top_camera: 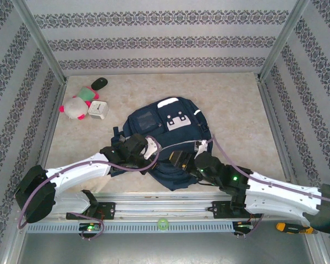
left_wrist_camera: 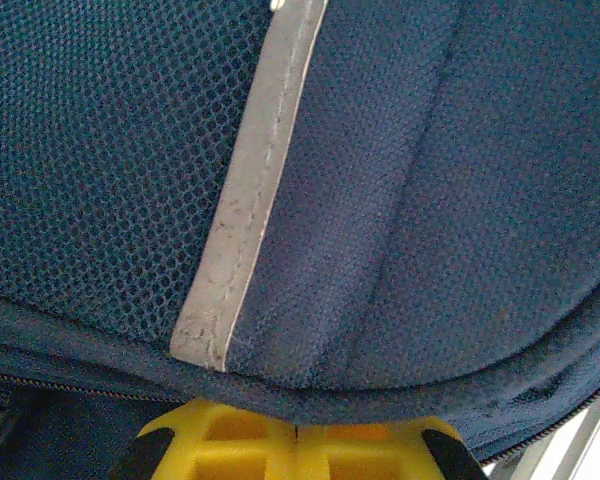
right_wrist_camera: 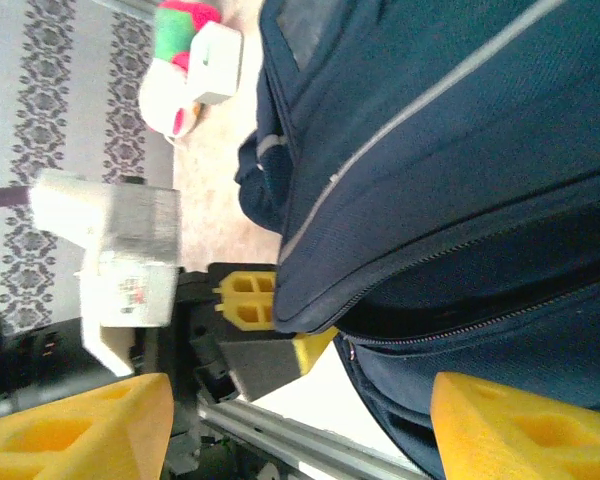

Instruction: Pack books, pencil case, and school supplies into a backpack

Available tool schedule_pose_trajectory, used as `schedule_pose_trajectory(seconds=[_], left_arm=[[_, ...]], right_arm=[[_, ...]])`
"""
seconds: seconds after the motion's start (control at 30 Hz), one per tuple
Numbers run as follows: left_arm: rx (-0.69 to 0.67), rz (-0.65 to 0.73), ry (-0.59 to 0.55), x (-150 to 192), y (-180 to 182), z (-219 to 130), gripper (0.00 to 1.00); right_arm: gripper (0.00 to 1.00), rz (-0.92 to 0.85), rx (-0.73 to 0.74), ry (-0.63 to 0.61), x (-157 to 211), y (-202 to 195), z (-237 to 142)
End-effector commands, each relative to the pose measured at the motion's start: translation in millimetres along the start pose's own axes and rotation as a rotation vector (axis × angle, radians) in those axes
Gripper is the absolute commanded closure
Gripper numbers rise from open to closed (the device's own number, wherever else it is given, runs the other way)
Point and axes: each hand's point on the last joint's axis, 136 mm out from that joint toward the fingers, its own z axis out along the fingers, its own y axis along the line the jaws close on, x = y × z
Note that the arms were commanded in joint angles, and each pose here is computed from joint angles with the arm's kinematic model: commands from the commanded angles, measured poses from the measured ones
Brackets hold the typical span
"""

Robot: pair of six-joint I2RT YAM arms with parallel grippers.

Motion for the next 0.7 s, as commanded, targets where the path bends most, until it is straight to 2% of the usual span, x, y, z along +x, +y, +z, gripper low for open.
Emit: schedule_pose_trajectory(seconds=[0.0, 0.27, 0.5, 0.67], left_arm=[[-0.033, 0.002, -0.071, -15, 4, -1, 1.0], [0.018, 0.003, -0.084, -16, -4, 1, 1.0], [0.09, 0.006, -0.111, -21, -17, -3, 1.0], [0.157, -0.007, -0.154, -31, -32, -8, 0.99]], right_arm=[[0.38, 0.127, -0.064, -0.043, -2, 10, 18], [0.67, 0.161, -0.055, -0.108, -8, 8, 49], [0.98, 0.169, -0.013, -0.15, -18, -3, 64], [1.0, 0.171, 0.016, -0.16, -21, -8, 80]])
